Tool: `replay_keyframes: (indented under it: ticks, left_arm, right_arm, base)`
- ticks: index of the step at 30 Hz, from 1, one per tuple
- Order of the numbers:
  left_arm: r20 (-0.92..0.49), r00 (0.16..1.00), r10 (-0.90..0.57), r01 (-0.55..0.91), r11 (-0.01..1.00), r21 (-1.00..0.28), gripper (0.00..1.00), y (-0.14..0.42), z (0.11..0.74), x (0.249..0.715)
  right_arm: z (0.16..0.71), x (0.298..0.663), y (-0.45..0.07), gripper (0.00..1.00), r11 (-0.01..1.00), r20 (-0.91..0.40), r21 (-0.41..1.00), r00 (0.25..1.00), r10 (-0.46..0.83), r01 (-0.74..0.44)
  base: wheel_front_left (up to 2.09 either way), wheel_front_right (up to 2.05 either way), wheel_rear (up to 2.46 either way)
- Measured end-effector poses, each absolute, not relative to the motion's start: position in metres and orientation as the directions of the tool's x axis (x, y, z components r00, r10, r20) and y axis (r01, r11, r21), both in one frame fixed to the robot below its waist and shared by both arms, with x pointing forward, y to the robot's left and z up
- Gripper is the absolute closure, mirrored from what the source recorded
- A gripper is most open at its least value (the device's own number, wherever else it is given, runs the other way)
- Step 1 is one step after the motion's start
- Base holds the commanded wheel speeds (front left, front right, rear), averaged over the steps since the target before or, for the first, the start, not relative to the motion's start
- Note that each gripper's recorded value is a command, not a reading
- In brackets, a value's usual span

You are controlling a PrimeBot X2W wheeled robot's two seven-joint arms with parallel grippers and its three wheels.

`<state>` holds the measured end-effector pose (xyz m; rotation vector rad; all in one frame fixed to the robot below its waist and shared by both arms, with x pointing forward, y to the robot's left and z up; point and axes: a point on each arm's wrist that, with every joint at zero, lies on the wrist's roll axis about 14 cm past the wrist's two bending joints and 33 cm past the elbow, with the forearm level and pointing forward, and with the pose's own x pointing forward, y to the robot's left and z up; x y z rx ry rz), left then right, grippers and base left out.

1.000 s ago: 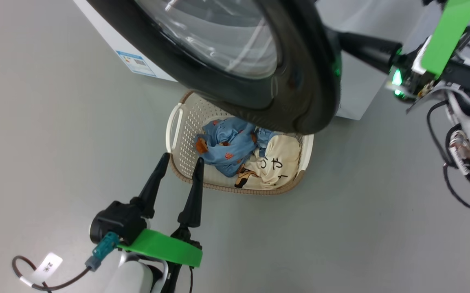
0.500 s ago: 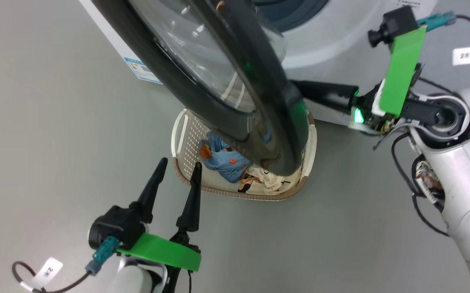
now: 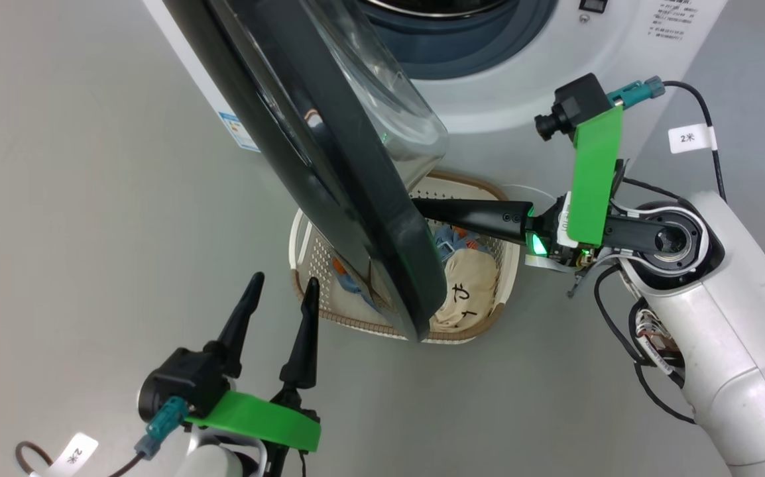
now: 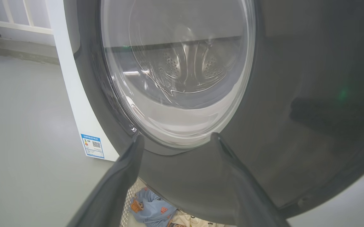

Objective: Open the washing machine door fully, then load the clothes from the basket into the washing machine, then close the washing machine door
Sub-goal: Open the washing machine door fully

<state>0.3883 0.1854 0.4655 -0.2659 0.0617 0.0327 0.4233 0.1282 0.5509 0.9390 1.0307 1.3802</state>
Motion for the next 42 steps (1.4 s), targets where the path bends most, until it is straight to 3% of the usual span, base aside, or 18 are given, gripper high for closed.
replay_keyframes:
  ticks: [6,9,11,15,19,36,42]
  left_arm:
    - [-0.073,0.997,0.035,-0.052,0.964,-0.261,0.00,0.188,0.463,0.382]
    - [-0.083,0.996,0.034,-0.055,0.963,-0.263,0.00,0.189,0.459,0.379]
    - [-0.084,0.996,0.026,-0.048,0.963,-0.265,0.00,0.187,0.458,0.379]
    - [-0.061,0.998,0.008,-0.023,0.966,-0.258,0.00,0.184,0.465,0.381]
    - [-0.072,0.997,0.000,-0.019,0.964,-0.266,0.00,0.182,0.461,0.376]
    - [-0.048,0.996,-0.070,0.056,0.968,-0.245,0.00,0.165,0.465,0.370]
    - [-0.033,0.995,-0.097,0.086,0.965,-0.247,0.00,0.155,0.470,0.375]
  right_arm:
    - [0.551,0.428,0.116,1.00,0.042,-0.036,0.947,0.025,0.999,-0.317]
    - [0.551,0.431,0.106,0.85,0.079,-0.055,0.938,0.081,0.995,-0.336]
    - [0.550,0.435,0.096,0.69,0.106,-0.063,0.935,0.135,0.989,-0.339]
    - [0.547,0.439,0.075,0.49,0.158,-0.081,0.931,0.236,0.968,-0.329]
    - [0.537,0.437,0.051,0.00,0.231,-0.124,0.922,0.327,0.937,-0.312]
    - [0.520,0.401,-0.056,0.00,0.365,-0.163,0.911,0.646,0.746,-0.192]
    - [0.513,0.390,-0.091,0.00,0.476,-0.201,0.859,0.729,0.655,-0.190]
  base:
    - [0.00,0.00,0.00]
    - [0.00,0.00,0.00]
    - [0.00,0.00,0.00]
    - [0.00,0.00,0.00]
    - [0.00,0.00,0.00]
    - [0.00,0.00,0.00]
    - [0.00,0.00,0.00]
